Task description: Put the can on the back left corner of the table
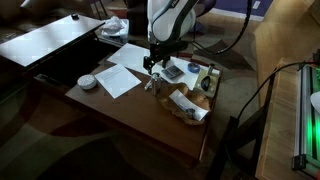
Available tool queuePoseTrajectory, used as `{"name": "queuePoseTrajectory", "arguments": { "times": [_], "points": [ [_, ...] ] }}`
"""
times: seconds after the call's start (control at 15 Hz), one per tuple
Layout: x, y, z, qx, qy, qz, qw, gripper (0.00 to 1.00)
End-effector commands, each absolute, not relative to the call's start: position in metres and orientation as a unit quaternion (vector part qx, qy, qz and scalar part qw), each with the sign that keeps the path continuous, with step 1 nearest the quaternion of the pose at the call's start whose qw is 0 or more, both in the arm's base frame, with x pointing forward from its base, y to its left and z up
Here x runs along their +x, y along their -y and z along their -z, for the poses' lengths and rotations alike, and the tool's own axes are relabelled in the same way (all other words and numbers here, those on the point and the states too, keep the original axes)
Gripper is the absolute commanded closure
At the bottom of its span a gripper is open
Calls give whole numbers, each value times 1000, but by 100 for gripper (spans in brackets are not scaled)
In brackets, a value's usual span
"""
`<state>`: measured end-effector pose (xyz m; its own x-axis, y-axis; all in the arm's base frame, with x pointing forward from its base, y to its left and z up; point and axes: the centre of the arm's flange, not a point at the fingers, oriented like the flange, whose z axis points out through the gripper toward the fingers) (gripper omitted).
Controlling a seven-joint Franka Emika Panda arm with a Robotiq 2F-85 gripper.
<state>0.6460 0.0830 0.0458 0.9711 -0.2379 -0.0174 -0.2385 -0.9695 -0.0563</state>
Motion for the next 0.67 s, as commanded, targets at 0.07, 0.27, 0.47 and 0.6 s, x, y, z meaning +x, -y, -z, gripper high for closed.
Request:
{"name": "queuePoseTrajectory", "arguments": {
  "times": [0.07, 0.27, 0.47, 0.6],
  "points": [
    [658, -72, -8, -992, -123, -12, 22, 0],
    [660, -72, 9, -992, -117, -23, 29, 0],
    [664, -78, 22, -994, -104, -25, 36, 0],
    [668, -77, 28, -994, -105, -21, 29, 0]
  ]
}}
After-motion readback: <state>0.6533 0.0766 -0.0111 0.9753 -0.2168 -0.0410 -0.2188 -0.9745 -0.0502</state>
